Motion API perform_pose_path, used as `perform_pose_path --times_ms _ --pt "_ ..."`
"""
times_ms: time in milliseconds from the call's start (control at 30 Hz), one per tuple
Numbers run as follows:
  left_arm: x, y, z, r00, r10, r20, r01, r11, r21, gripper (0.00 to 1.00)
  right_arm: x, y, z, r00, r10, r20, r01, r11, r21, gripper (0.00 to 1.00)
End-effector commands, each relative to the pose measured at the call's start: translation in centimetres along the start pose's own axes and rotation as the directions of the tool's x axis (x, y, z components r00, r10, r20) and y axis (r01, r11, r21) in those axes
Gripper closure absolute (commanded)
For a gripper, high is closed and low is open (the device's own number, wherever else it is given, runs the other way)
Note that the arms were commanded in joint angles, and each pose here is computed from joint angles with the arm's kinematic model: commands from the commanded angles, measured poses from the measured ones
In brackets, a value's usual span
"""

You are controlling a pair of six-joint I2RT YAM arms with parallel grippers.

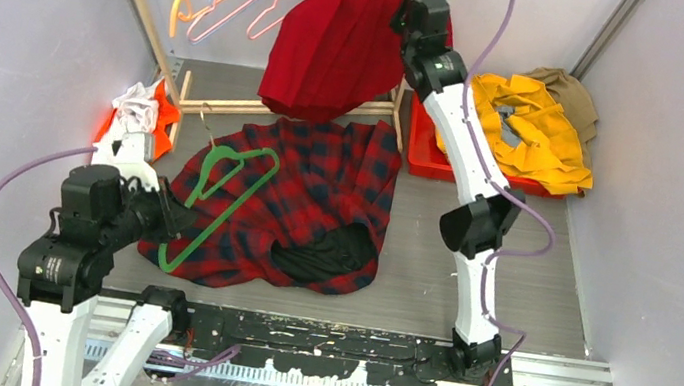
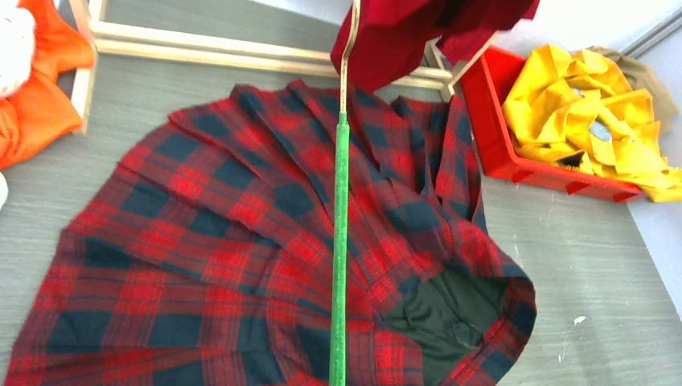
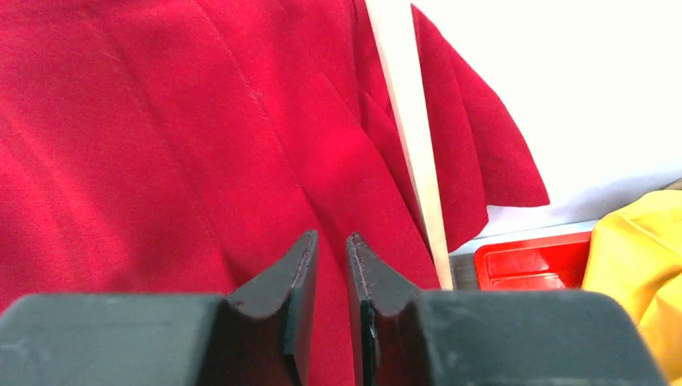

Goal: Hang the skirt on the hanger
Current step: Adjust the skirt on the hanger.

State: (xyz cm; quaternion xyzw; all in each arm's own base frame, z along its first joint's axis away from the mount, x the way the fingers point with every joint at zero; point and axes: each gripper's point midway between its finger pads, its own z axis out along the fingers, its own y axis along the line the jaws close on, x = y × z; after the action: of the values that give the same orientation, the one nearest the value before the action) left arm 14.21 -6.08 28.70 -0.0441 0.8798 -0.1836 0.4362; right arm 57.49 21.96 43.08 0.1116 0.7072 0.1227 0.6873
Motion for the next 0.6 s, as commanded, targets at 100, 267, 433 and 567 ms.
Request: perform_pose_path --times_ms 100,267,433,567 --pt "2.8 -1.0 0.9 1.0 -0.008 -0.02 0.01 0.995 0.104 1.0 -1.7 2.7 3.5 0.97 0.156 0.189 -0.135 0.984 -0.12 0.7" --pt "3.3 -1.1 0.9 1.0 -0.002 -0.024 0.004 0.993 0.119 1.0 0.8 7.0 4.6 0.959 0.248 0.137 -0.194 0.926 -0.322 0.62" --pt "3.9 -1.3 1.5 0.999 -0.01 -0.033 0.014 0.989 0.148 1.0 1.8 13.1 2.2 0.96 0.249 0.128 -0.146 0.836 -0.529 0.55" --pt "4.1 -1.5 1.7 0.999 -0.011 -0.037 0.017 0.986 0.167 1.0 3.4 16.9 0.0 0.967 0.241 0.086 -0.134 0.763 -0.632 0.52"
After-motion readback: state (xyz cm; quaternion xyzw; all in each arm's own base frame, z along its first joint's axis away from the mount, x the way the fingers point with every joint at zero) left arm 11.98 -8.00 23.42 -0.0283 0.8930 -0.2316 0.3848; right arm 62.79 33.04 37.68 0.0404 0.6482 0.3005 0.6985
